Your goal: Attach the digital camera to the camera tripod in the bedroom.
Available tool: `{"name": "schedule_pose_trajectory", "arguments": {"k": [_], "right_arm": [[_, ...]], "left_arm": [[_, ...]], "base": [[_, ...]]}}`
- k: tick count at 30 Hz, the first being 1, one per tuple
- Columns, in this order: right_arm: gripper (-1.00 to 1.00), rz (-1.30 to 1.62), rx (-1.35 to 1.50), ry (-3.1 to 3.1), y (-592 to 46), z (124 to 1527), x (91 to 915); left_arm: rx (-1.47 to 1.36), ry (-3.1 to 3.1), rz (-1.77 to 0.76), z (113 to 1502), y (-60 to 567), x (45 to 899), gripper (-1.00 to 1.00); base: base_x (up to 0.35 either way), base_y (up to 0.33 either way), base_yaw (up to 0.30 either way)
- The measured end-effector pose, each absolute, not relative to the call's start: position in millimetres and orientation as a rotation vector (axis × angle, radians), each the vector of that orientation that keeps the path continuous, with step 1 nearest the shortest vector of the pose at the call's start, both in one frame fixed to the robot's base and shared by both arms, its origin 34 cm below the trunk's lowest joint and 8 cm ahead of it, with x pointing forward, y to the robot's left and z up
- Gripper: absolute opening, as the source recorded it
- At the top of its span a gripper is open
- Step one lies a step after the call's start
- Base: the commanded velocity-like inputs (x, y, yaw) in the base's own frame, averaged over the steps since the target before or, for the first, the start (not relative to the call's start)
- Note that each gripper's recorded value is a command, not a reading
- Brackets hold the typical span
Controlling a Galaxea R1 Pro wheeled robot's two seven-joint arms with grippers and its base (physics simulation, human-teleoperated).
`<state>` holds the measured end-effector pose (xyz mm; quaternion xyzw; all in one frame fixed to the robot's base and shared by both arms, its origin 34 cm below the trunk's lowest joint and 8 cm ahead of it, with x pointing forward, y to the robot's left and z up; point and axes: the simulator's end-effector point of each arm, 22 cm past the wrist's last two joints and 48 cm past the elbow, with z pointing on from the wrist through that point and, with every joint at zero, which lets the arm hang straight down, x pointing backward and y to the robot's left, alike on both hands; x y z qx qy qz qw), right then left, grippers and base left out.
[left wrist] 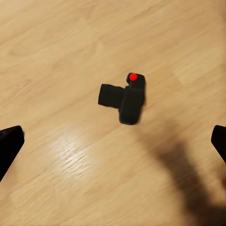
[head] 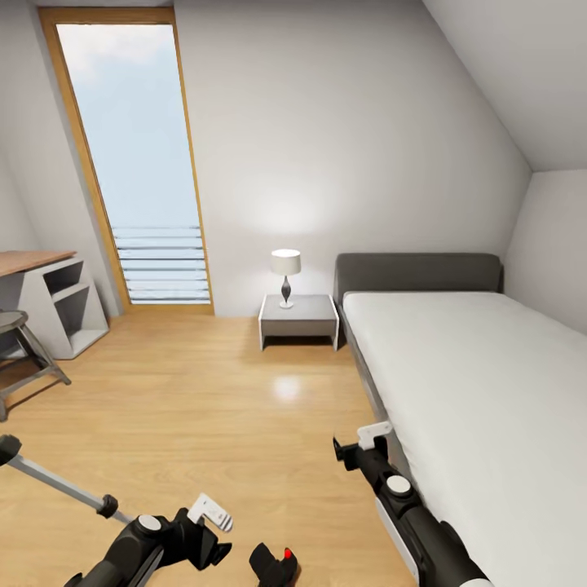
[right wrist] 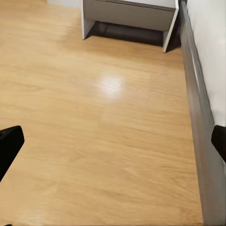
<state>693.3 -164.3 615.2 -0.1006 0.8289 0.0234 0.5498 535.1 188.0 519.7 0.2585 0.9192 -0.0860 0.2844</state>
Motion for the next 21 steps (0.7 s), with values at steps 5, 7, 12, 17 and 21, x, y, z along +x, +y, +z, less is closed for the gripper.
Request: {"name": "schedule_pose_trajectory", "arguments": {"k": [5, 7, 12, 17, 21], "right_arm": [[1.0, 0.058, -0.242, 1.975, -162.6, 598.8, 689.0], [1.0, 0.06, -0.244, 1.975, -161.1, 594.2, 687.9], [1.0, 0.068, -0.256, 1.965, -154.3, 584.8, 685.1], [1.0, 0.081, -0.254, 1.879, -149.0, 591.7, 688.6], [1.0, 0.097, -0.278, 1.817, -137.1, 595.3, 687.8]], "left_arm": [[0.727, 2.457, -0.238, 506.9, 179.5, 528.1, 1.0], [0.745, 2.457, -0.241, 501.1, 175.6, 524.5, 1.0], [0.762, 2.457, -0.243, 488.9, 172.9, 519.8, 1.0], [0.761, 2.455, -0.243, 479.1, 172.5, 518.1, 1.0], [0.766, 2.453, -0.245, 470.4, 170.5, 515.6, 1.0]], "base": [[0.0, 0.0, 0.0], [0.0, 0.0, 0.0], [0.0, 0.0, 0.0], [0.0, 0.0, 0.0], [0.0, 0.0, 0.0]]}}
